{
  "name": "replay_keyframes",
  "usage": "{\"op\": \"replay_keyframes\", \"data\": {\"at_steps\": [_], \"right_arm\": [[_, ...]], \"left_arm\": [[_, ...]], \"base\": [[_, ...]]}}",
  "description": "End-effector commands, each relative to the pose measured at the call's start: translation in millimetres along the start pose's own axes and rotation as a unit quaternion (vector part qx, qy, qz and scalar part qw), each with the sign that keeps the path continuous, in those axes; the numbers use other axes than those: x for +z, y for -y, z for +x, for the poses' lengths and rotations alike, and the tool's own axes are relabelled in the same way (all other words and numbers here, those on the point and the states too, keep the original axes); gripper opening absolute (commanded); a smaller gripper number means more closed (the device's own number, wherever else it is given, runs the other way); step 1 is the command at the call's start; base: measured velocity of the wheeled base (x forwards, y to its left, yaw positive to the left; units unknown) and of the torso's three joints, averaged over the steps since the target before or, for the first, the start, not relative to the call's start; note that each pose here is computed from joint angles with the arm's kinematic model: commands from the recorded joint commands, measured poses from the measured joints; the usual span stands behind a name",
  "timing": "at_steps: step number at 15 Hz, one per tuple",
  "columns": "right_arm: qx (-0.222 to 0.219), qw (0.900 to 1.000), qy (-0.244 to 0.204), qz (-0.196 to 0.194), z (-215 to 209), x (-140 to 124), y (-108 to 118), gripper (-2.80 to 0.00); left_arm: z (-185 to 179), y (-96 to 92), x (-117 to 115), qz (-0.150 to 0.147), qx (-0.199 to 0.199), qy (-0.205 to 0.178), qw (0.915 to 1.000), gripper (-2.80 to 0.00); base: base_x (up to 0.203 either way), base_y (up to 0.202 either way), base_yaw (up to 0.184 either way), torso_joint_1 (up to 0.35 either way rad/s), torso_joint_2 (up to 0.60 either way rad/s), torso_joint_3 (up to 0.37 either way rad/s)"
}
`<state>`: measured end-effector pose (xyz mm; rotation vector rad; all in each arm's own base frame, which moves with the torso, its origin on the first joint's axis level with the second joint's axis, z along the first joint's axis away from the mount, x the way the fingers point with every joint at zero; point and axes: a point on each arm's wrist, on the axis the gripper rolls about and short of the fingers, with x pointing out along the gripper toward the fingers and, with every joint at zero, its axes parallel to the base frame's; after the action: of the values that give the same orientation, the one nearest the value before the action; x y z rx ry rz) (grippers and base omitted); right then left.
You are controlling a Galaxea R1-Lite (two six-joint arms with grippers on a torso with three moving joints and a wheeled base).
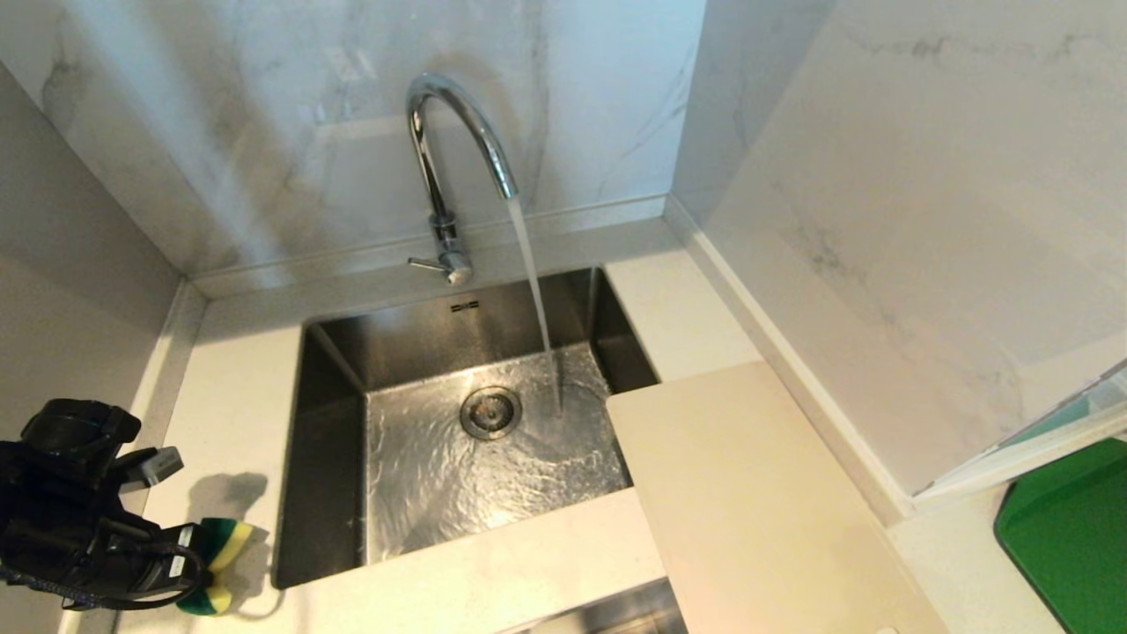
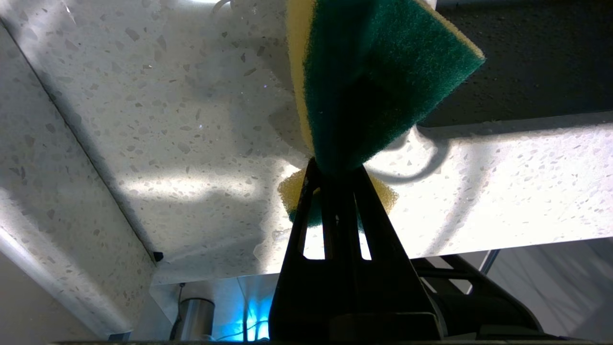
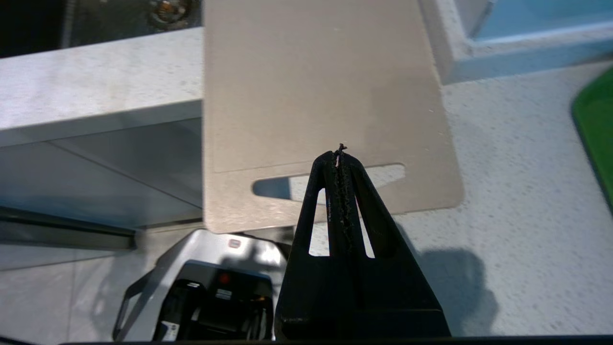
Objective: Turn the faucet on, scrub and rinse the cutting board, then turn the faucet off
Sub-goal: Put down the cleaning cloth
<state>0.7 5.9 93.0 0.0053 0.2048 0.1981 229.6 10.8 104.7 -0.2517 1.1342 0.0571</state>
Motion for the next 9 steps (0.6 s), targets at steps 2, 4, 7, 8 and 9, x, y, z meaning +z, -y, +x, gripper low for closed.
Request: {"op": "replay_keyframes", "data": {"at_steps": [2,4,7,8,9], "right_arm": [[-0.061,0.997,0.021,-0.037,-4.2,-3.8,2.4,-2.80],[-0.090,0.992,0.040,-0.078,-10.0,-12.0,2.7,-2.80],[-0.081,0.988,0.092,-0.090,-19.7,-22.9,0.4,-2.80],[-0.080,0.989,0.090,-0.084,-19.6,-23.5,0.5,-2.80],[-0.078,0.990,0.091,-0.075,-19.6,-23.5,0.4,-2.80]], "left_arm": [[0.5,0.0,-0.2,-0.001,0.000,-0.002,1.0000,-2.80],[2.1,-0.2,-0.4,-0.002,0.000,-0.005,1.0000,-2.80],[2.8,-0.2,-0.6,-0.002,0.000,-0.007,1.0000,-2.80],[3.0,-0.3,-0.7,-0.002,0.000,-0.007,1.0000,-2.80],[3.0,-0.3,-0.8,-0.002,0.001,-0.007,1.0000,-2.80]], "base": [[0.000,0.000,0.000,0.000,0.00,0.000],[0.000,0.000,0.000,0.000,0.00,0.000],[0.000,0.000,0.000,0.000,0.00,0.000],[0.000,0.000,0.000,0.000,0.00,0.000],[0.000,0.000,0.000,0.000,0.00,0.000]]}}
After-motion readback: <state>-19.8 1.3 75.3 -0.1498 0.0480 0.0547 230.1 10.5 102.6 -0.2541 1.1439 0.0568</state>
